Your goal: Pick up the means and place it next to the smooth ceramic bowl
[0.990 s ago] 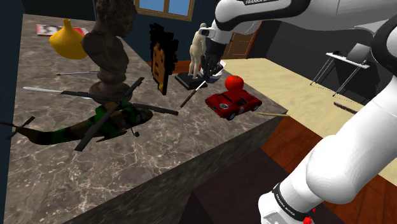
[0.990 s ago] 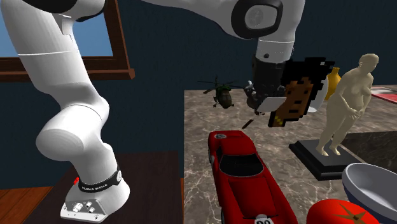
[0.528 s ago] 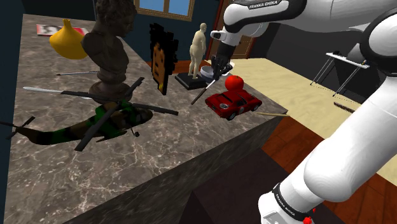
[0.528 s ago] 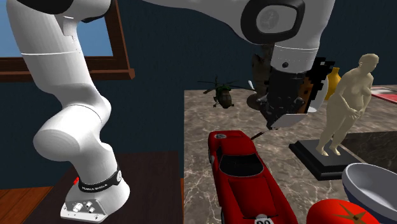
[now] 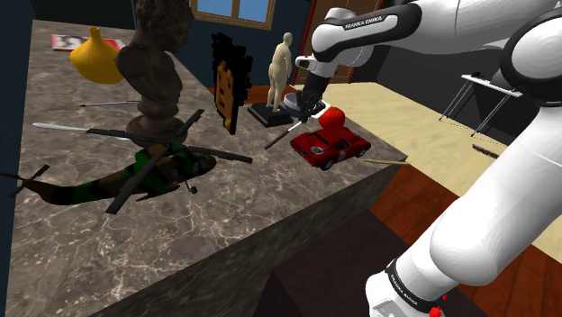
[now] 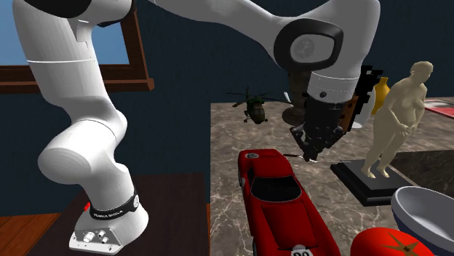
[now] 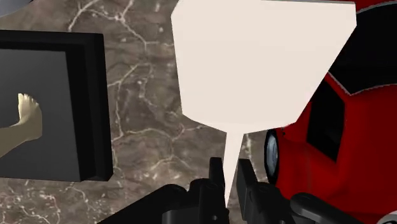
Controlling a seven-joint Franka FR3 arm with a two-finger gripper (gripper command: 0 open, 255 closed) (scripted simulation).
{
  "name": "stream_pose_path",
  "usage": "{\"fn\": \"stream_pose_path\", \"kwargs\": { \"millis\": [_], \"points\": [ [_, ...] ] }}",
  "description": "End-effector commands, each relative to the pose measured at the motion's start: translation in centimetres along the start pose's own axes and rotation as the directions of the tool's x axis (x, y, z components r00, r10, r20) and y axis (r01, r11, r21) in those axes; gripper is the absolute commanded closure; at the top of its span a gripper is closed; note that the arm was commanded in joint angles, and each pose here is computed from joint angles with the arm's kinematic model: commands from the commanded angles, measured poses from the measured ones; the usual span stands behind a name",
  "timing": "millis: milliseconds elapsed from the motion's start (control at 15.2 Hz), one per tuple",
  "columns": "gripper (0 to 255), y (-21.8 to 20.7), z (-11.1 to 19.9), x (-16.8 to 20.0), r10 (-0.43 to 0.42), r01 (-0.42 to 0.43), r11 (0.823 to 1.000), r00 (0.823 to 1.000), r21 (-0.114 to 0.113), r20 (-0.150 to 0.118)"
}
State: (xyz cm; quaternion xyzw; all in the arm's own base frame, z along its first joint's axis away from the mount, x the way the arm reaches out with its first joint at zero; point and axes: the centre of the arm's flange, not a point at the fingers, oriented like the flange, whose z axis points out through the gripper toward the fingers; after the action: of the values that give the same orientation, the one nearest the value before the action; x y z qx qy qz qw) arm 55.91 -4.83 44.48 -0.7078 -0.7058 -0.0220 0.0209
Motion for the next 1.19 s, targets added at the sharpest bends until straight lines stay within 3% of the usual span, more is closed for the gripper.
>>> {"fn": "stream_pose_path", "kwargs": {
  "millis": [0, 924, 1122],
  "points": [
    [255, -0.1, 1.1, 0.0, 0.000, 0.000, 1.000, 1.000, 0.000, 0.000],
    [255, -0.1, 8.5, -0.5, 0.000, 0.000, 1.000, 1.000, 0.000, 0.000],
    [255, -0.1, 8.8, -0.5, 0.000, 0.000, 1.000, 1.000, 0.000, 0.000]
  ]
}}
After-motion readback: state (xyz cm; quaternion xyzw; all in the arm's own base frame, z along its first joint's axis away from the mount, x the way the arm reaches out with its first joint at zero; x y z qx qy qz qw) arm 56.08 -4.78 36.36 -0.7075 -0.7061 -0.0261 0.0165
